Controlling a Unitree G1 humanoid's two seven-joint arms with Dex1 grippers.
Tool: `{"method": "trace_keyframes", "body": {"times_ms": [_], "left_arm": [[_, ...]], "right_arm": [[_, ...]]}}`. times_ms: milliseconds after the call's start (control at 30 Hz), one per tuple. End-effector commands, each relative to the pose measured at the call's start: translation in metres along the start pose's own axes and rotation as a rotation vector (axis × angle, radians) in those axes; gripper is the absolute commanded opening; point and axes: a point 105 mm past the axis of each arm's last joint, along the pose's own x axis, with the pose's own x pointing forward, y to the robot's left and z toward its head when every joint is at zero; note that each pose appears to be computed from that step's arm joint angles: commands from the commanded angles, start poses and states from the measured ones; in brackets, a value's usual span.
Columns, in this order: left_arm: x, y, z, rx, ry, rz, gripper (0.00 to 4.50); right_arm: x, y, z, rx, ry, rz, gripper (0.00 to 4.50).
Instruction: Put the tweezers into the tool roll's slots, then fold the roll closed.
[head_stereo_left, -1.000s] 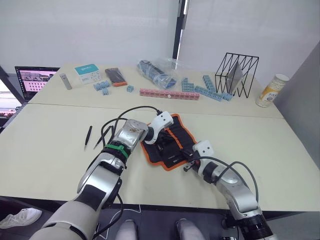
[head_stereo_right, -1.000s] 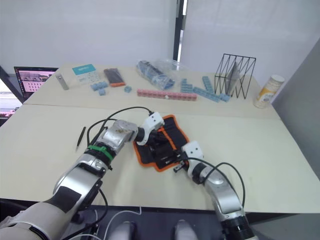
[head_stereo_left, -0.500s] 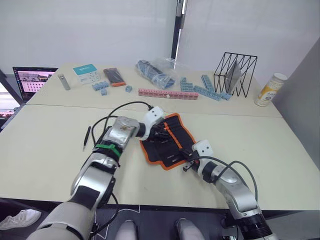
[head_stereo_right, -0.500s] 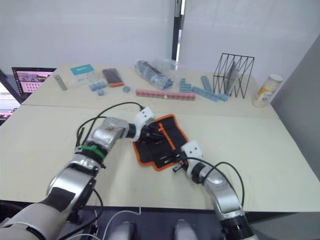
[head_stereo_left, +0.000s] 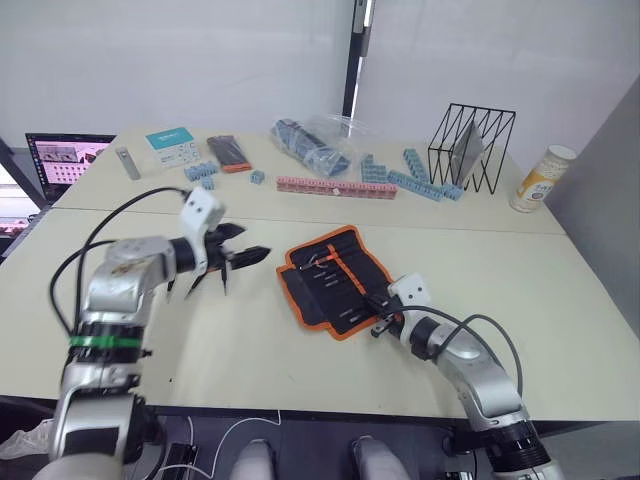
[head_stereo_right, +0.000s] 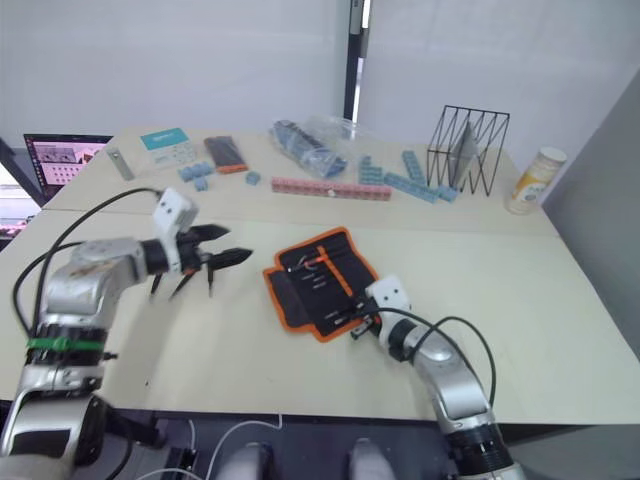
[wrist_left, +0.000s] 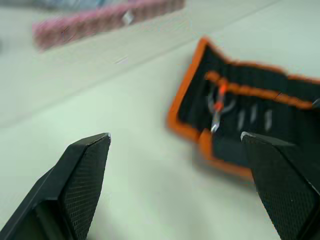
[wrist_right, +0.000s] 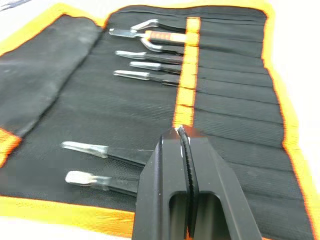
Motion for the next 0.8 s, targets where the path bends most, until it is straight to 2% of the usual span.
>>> {"method": "trace_keyframes", "body": {"times_ms": [33,167,367,500,800], "left_arm": [[-0.032,0.010,0.011,0.050,-0.119,0.130,4.45],[-0.064,0.015,-0.004,0.000,-0.156,0.164,4.45],[-0.108,0.036,-0.041,-0.144,-0.105,0.371,4.45],[-0.153,0.037,-0.069,-0.210,-0.151,0.488,4.45],[-0.219,0.016,-0.111,-0.126,-0.183,0.733,4.45]], "right_arm": [[-0.002,-0.005,0.004,-0.013,-0.014,0.001,0.00],[-0.002,-0.009,0.007,-0.002,-0.021,0.001,0.00],[-0.001,-0.002,-0.013,-0.003,0.048,0.054,0.00],[-0.001,0.000,-0.021,0.004,0.069,0.075,0.00],[0.001,-0.001,-0.026,0.002,0.087,0.111,0.00]]}}
